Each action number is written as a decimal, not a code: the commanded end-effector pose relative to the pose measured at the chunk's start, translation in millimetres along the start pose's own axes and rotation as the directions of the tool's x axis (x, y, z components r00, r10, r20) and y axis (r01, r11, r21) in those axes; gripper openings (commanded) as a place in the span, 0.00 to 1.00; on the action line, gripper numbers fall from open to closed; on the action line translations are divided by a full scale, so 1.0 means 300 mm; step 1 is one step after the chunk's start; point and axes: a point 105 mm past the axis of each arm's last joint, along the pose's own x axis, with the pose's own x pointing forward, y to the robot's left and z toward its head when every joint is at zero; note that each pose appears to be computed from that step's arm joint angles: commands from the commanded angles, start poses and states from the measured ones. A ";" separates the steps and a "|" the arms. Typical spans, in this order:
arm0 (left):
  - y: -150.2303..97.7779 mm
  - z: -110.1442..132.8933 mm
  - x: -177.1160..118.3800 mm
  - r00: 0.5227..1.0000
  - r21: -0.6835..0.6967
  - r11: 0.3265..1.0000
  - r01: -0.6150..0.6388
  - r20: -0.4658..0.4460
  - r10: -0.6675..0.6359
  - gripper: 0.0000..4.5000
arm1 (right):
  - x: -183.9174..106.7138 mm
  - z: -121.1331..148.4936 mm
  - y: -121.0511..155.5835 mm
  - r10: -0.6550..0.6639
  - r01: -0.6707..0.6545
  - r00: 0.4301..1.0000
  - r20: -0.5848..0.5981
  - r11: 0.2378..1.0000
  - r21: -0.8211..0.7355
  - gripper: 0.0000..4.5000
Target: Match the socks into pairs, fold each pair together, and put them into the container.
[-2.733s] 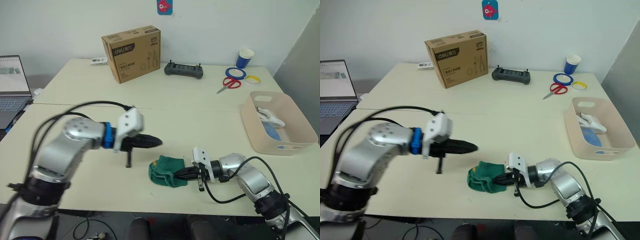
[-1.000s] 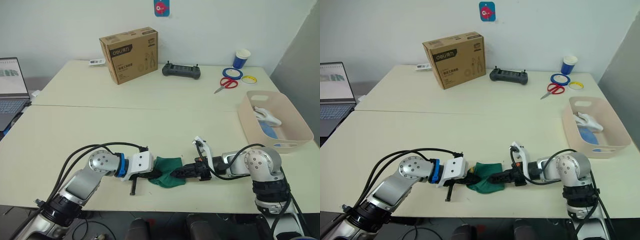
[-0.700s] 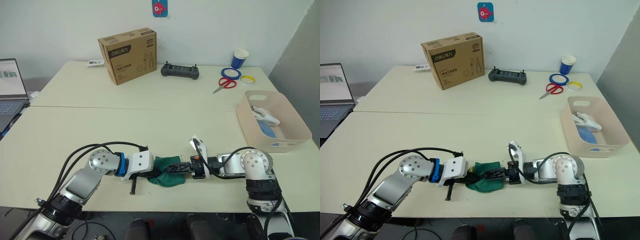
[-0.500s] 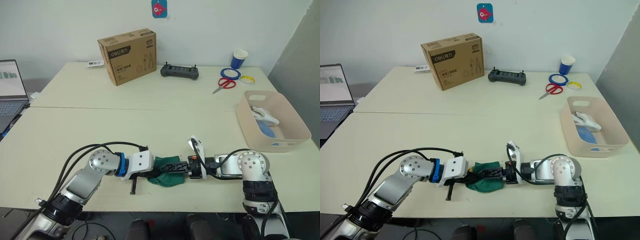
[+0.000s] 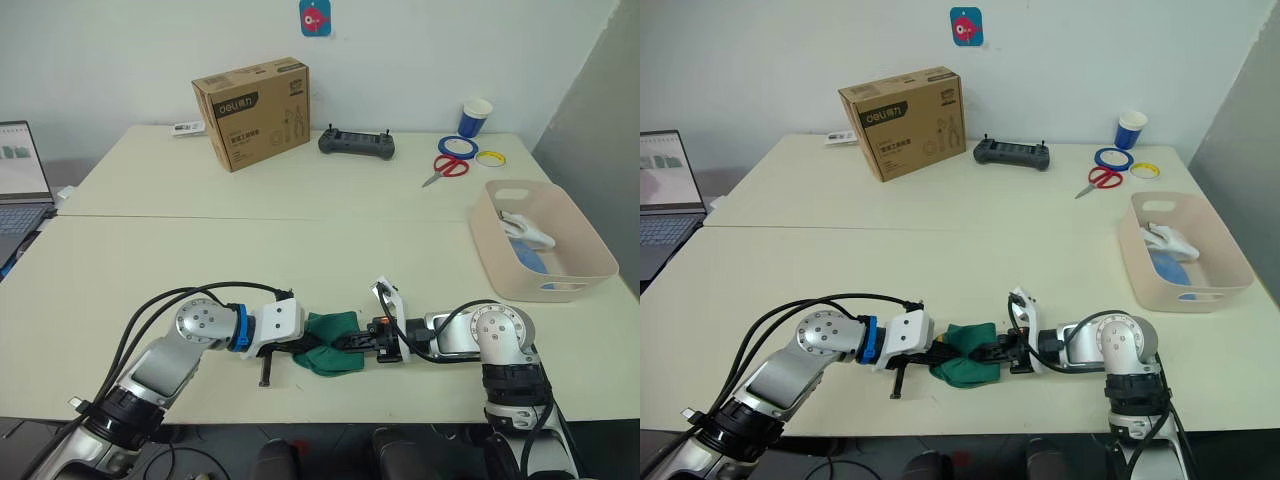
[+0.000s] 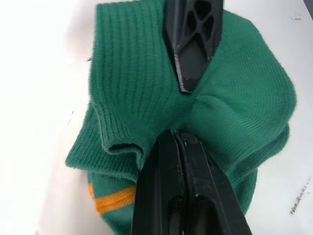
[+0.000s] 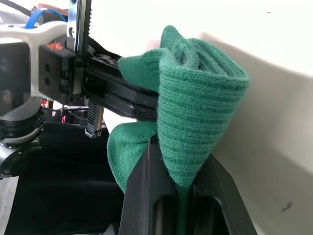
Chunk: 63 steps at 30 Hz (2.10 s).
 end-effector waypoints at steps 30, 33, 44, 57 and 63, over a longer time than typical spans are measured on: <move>0.309 0.655 -0.156 0.837 -0.012 0.973 -0.232 0.508 0.206 1.00 | -0.627 0.476 0.133 -0.178 0.619 0.622 0.762 0.707 -0.340 0.00; 0.316 0.701 -0.121 0.836 0.034 0.976 -0.213 0.524 0.164 1.00 | -0.760 0.514 0.126 -0.296 0.810 0.531 0.794 0.452 -0.373 0.00; 0.311 0.801 0.006 0.800 0.088 0.982 -0.167 0.594 0.083 1.00 | -1.003 0.561 0.064 -0.481 0.863 0.360 0.800 -0.153 -0.481 0.00; 0.229 0.855 0.080 0.779 0.098 0.991 -0.095 0.627 0.013 1.00 | -1.120 0.504 -0.120 -0.696 0.536 0.203 0.689 -0.510 -0.673 0.00; 0.180 0.819 0.118 0.827 0.116 0.993 -0.038 0.561 -0.034 1.00 | -1.080 0.412 -0.244 -0.781 0.484 0.273 0.562 -0.394 -0.781 0.00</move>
